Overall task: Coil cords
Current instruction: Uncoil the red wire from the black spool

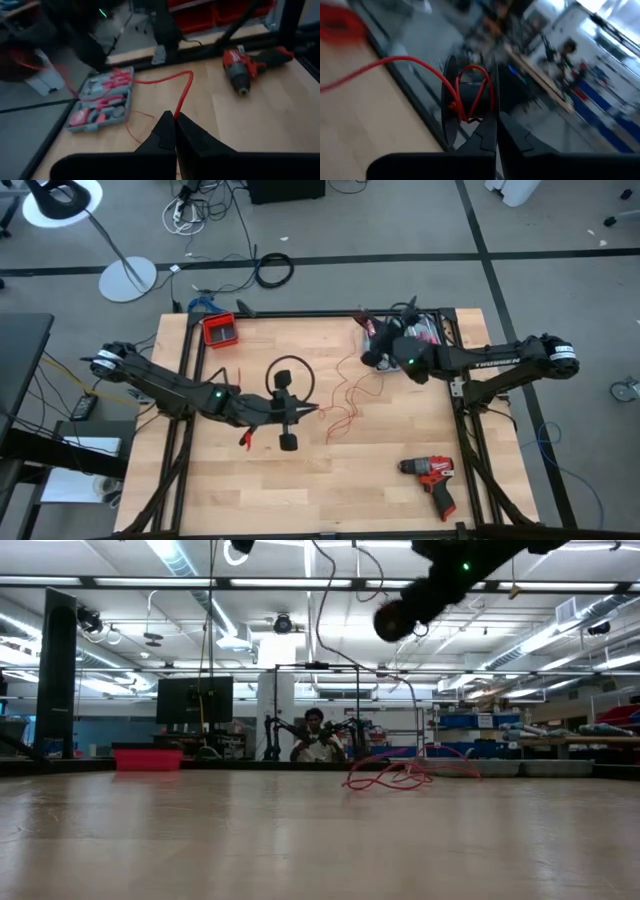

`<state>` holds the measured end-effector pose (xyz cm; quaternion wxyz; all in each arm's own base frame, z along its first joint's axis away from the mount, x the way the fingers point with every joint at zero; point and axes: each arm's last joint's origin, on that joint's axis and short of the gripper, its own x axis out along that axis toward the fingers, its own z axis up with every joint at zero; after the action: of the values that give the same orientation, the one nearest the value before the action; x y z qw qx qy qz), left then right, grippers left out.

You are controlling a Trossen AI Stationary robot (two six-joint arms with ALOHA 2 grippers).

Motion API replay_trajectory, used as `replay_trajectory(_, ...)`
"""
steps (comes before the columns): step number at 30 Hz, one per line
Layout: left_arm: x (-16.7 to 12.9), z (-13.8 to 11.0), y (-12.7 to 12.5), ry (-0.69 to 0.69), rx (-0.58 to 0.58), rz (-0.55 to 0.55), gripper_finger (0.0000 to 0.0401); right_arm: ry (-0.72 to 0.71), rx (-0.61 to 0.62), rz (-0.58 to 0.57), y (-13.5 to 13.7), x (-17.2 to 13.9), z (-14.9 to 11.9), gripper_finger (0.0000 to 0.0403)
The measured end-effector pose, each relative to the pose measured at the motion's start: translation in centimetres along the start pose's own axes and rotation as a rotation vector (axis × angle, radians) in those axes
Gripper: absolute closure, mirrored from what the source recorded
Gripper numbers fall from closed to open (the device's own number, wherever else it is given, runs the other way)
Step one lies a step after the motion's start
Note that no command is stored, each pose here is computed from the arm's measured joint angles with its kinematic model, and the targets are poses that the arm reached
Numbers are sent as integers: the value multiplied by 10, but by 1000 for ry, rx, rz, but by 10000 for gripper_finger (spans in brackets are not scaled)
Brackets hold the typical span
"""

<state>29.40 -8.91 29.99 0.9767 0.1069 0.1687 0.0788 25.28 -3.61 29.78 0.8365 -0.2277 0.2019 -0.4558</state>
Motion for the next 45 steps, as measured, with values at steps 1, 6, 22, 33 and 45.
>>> replay_trajectory(1, 2, -5, -1, 14, -5, -3, 401, -39, 27, 11, -1, 0, 5, 403)
replay_trajectory(6, 10, -28, -8, 77, -23, -5, 401, -208, 131, 80, -4, -6, 22, 403)
replay_trajectory(22, 25, -64, 1, 39, -115, 144, 401, -617, 412, 407, 0, -41, 54, 403)
replay_trajectory(33, 24, -55, -8, -71, -45, -180, 401, -598, 257, 61, -21, -33, 56, 403)
replay_trajectory(45, 23, -81, -8, 187, -75, -163, 401, -634, 243, 43, -22, -40, 59, 403)
